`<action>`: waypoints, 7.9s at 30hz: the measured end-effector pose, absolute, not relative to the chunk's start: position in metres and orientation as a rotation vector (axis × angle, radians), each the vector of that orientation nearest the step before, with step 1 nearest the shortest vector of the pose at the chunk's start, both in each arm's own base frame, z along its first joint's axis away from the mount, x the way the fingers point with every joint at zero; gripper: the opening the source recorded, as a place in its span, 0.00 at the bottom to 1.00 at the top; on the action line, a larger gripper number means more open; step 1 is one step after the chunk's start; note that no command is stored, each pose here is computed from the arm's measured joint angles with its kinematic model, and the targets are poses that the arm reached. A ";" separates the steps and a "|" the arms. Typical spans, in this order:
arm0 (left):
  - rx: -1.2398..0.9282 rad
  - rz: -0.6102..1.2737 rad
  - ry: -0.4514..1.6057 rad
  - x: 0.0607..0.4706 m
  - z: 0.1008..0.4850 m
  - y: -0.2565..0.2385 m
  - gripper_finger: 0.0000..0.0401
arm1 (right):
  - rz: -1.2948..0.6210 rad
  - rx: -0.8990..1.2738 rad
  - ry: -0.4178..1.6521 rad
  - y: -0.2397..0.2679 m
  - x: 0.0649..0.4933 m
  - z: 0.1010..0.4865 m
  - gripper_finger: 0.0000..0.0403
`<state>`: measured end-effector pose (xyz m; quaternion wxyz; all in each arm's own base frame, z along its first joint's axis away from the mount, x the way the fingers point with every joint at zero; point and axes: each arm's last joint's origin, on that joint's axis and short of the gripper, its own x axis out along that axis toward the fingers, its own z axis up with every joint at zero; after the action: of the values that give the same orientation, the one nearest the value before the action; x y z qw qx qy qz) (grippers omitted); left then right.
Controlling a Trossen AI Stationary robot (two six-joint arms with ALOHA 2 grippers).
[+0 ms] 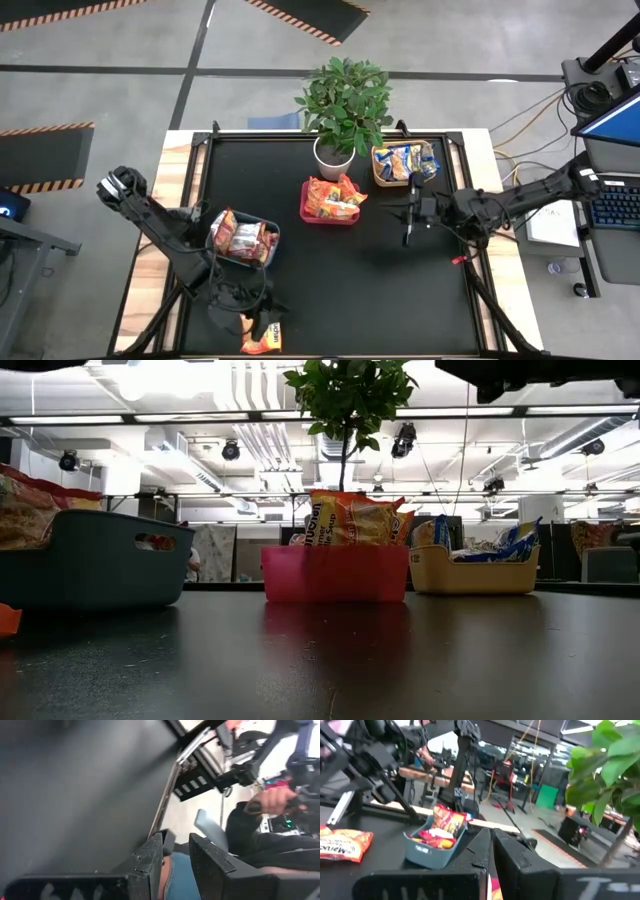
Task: Sort Maruchan noodles
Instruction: Put the orange noodle pack into the red bin
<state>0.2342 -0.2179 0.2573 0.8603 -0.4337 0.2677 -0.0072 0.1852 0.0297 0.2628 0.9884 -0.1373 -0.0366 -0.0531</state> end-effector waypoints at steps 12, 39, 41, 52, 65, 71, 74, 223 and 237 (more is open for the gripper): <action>-1.218 0.127 0.630 0.236 0.254 -0.218 0.20 | -0.116 -0.272 -0.093 0.008 0.188 0.265 0.02; -0.855 0.934 1.367 0.281 0.265 -0.318 0.20 | -0.122 -0.292 -0.101 0.008 0.188 0.269 0.02; -0.866 0.928 1.338 0.283 0.263 -0.321 0.20 | -0.122 -0.292 -0.101 0.008 0.188 0.269 0.02; -0.875 0.995 1.240 0.294 0.240 -0.316 0.31 | -0.122 -0.298 -0.101 0.008 0.188 0.269 0.02; -0.847 1.111 1.230 0.293 0.189 -0.305 0.38 | -0.122 -0.303 -0.100 0.008 0.188 0.269 0.02; -0.812 1.105 1.236 0.293 0.175 -0.304 0.38 | -0.123 -0.309 -0.100 0.008 0.188 0.269 0.02; -0.784 1.067 1.245 0.295 0.169 -0.307 0.34 | -0.122 -0.301 -0.100 0.008 0.188 0.269 0.02; 0.098 0.276 0.796 0.363 0.141 -0.145 0.00 | 0.083 -0.038 0.095 0.025 0.190 0.262 0.02; 0.344 0.209 0.865 0.369 0.180 -0.152 0.00 | 0.075 0.132 0.103 0.025 0.191 0.261 0.02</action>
<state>0.3691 -0.1517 0.1797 0.8884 0.1655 0.4163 0.1005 0.1906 0.0247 0.2614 0.9958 0.0658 0.0515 0.0373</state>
